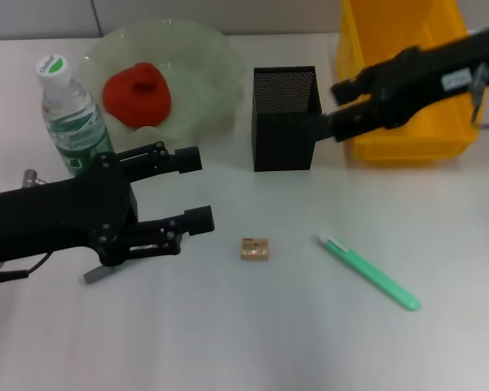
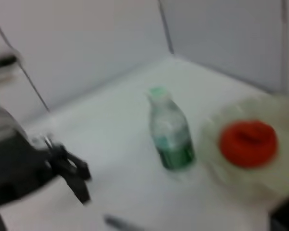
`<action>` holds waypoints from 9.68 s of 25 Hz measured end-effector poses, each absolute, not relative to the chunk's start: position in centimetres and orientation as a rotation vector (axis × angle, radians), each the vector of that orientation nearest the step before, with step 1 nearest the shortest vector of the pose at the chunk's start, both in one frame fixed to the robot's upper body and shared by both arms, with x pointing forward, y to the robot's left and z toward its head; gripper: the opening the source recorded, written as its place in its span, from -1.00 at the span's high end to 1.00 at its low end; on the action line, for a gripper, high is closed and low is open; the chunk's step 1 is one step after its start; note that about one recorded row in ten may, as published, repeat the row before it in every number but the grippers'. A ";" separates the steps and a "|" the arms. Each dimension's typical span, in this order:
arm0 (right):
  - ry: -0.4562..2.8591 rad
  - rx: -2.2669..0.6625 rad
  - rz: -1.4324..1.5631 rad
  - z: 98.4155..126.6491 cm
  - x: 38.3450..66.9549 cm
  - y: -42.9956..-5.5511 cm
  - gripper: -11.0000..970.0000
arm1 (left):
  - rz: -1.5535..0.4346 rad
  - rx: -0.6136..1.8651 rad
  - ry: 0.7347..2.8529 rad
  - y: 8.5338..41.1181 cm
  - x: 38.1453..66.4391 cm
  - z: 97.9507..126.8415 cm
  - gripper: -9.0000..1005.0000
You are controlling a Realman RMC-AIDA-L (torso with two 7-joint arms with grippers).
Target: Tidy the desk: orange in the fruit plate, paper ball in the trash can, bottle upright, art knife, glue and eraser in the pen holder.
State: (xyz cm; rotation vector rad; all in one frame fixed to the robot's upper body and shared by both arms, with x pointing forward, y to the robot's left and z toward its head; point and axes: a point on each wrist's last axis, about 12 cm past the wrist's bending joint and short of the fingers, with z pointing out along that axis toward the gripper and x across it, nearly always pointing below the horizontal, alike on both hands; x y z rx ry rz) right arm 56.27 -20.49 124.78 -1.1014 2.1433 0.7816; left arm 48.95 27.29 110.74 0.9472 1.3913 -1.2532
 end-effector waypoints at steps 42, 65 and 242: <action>2.835 -1.268 0.295 115.2 59.1 -14.6 -0.52 | -1.220 0.917 1.423 27.1 49.0 109.7 -0.55; 2.817 -1.320 0.312 113.0 58.5 -13.5 -0.37 | -1.212 0.925 1.409 26.9 48.9 109.4 -0.55; 2.325 -1.744 0.335 121.2 59.4 -9.8 -0.01 | -1.195 0.832 1.429 28.4 48.2 109.2 -0.55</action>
